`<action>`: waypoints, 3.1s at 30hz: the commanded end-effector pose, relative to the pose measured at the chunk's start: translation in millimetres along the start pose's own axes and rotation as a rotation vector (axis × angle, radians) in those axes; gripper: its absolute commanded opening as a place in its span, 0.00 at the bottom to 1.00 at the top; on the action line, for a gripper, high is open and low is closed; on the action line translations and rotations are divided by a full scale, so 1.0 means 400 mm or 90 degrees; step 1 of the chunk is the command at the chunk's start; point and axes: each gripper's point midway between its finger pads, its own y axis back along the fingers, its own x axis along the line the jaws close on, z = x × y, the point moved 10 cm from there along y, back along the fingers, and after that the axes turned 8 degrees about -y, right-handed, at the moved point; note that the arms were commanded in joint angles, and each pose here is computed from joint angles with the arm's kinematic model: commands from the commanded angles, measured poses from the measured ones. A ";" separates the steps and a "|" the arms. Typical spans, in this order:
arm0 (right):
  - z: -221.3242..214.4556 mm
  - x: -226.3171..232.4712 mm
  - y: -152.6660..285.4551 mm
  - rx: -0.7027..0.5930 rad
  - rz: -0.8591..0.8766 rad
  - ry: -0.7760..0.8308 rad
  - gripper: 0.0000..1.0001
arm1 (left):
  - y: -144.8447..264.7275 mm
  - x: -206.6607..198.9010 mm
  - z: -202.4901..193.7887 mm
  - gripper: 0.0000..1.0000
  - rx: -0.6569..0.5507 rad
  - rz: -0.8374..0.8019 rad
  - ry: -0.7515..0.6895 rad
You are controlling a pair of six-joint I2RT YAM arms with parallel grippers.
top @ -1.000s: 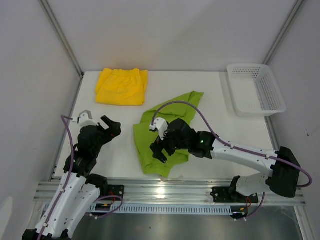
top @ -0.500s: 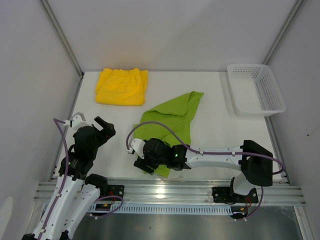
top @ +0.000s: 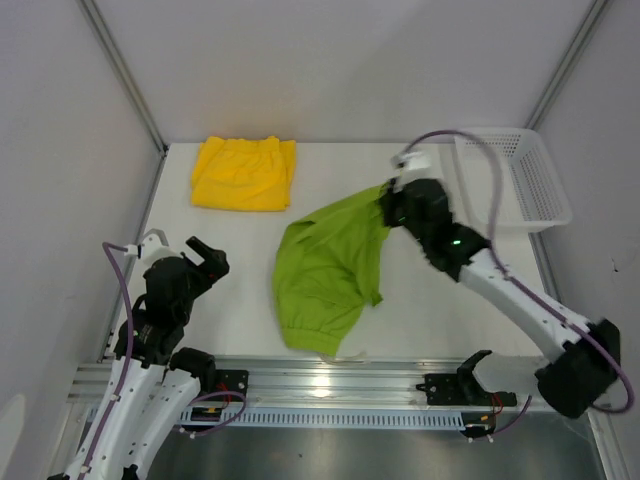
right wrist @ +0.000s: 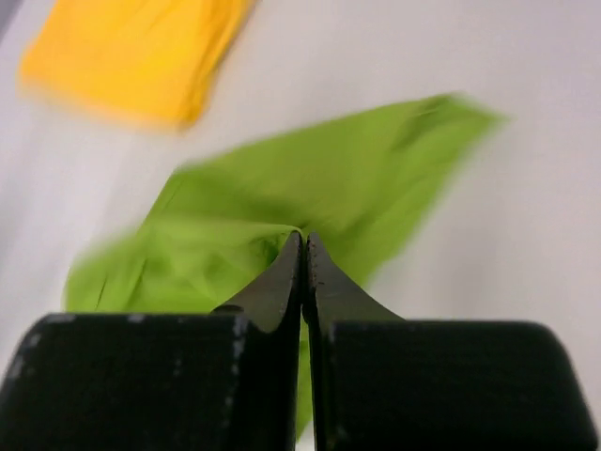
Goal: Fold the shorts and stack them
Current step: Flatten the shorts out
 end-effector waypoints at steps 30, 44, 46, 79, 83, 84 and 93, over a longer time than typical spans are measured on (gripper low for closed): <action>-0.330 0.390 0.090 0.270 0.067 0.000 0.94 | -0.067 -0.029 -0.023 0.99 0.018 -0.026 0.023; -0.448 0.489 0.004 0.153 -0.190 -0.031 0.98 | -0.019 -0.019 0.002 0.99 -0.010 -0.020 0.050; -0.457 0.495 -0.016 0.137 -0.234 -0.026 0.96 | -0.015 -0.018 0.004 0.99 -0.007 -0.020 0.043; -0.309 0.065 0.241 0.029 -0.059 -0.411 0.00 | -0.137 -0.150 -0.269 0.99 0.243 -0.346 -0.015; -0.326 -0.030 0.258 0.018 -0.134 -0.411 0.00 | -0.129 -0.183 -0.318 0.99 0.271 -0.394 -0.013; -0.326 -0.046 0.264 0.015 -0.153 -0.422 0.00 | -0.129 -0.188 -0.324 0.99 0.273 -0.395 -0.008; -0.346 -0.145 0.304 0.012 -0.254 -0.425 0.00 | -0.112 -0.286 -0.381 0.99 0.311 -0.386 -0.090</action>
